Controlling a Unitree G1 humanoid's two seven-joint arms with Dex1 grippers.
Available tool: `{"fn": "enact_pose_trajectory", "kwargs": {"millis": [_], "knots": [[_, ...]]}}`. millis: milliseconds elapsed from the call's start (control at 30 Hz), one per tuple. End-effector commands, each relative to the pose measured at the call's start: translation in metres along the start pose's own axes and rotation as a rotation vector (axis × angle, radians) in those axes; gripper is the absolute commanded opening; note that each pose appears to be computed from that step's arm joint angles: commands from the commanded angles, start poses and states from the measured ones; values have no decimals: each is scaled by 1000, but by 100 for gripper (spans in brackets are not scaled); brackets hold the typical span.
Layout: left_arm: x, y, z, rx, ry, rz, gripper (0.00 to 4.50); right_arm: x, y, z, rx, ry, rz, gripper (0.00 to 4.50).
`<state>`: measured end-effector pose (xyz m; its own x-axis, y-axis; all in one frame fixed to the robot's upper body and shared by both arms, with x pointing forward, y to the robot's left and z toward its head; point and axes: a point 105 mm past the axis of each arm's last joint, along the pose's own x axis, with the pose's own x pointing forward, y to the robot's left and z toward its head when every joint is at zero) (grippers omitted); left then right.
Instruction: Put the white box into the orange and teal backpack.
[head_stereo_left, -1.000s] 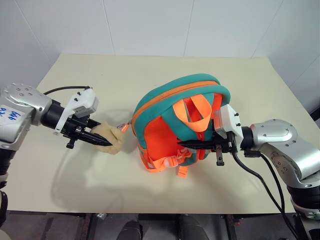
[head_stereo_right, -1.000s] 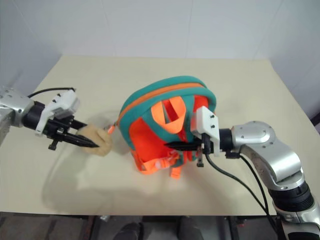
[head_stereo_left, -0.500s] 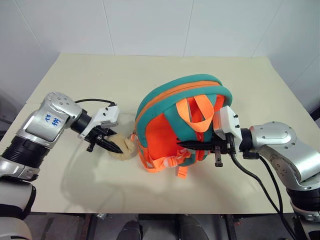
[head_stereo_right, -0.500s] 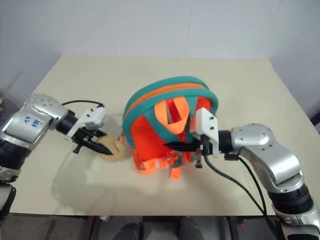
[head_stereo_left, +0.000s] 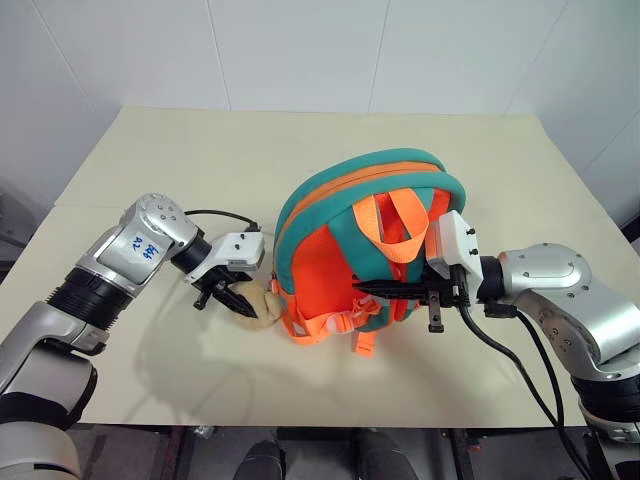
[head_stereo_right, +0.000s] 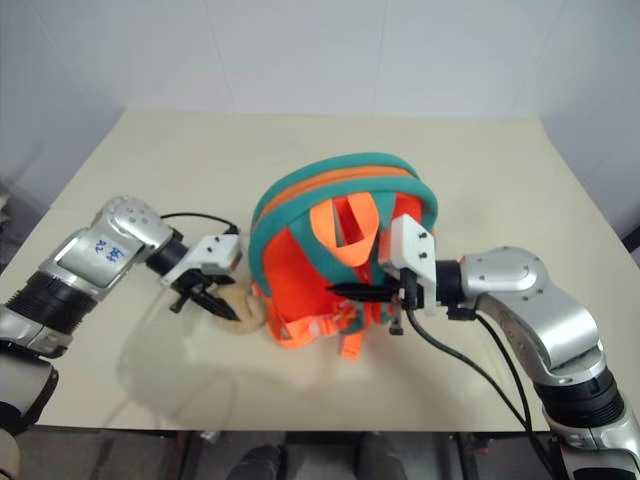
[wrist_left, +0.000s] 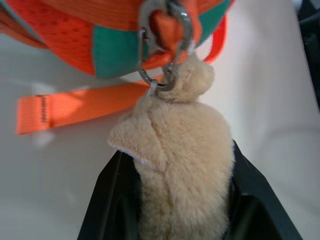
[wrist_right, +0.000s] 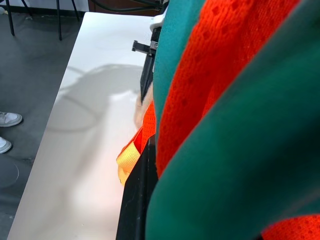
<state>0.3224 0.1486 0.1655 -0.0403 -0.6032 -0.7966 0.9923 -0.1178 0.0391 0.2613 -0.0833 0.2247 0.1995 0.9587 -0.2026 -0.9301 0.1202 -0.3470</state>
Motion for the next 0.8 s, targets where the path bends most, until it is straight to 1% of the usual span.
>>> {"fn": "enact_pose_trajectory", "kwargs": {"millis": [33, 167, 233, 267, 333, 467, 500, 533, 567, 800], "knots": [[-9, -8, 7, 64, -21, -60, 127, 0, -2, 12, -63, -28, -8, 51], [-23, -12, 30, 66, -171, -39, 127, -1, -3, 13, -66, -28, -13, 51], [-28, -14, 30, 63, -177, -19, 197, -1, -3, 13, -66, -27, -14, 51], [-29, -15, 30, 61, -174, -11, 224, -1, -3, 13, -66, -27, -15, 51], [-33, -16, 29, 53, -172, 13, 297, -1, -3, 13, -65, -27, -14, 51], [-51, -19, 34, 47, -198, 102, 428, -3, -2, 9, -47, -3, -10, 51], [-57, -21, 35, 41, -209, 123, 448, -5, -3, 7, -32, 15, -15, 86], [-60, -22, 35, 37, -217, 137, 450, -6, -3, 5, -22, 27, -19, 122], [-63, -23, 35, 28, -221, 150, 450, -7, -3, 4, -15, 35, -22, 140], [-89, -23, 22, -58, -268, 290, 450, -22, -8, 9, 14, 35, -78, 382]]}}
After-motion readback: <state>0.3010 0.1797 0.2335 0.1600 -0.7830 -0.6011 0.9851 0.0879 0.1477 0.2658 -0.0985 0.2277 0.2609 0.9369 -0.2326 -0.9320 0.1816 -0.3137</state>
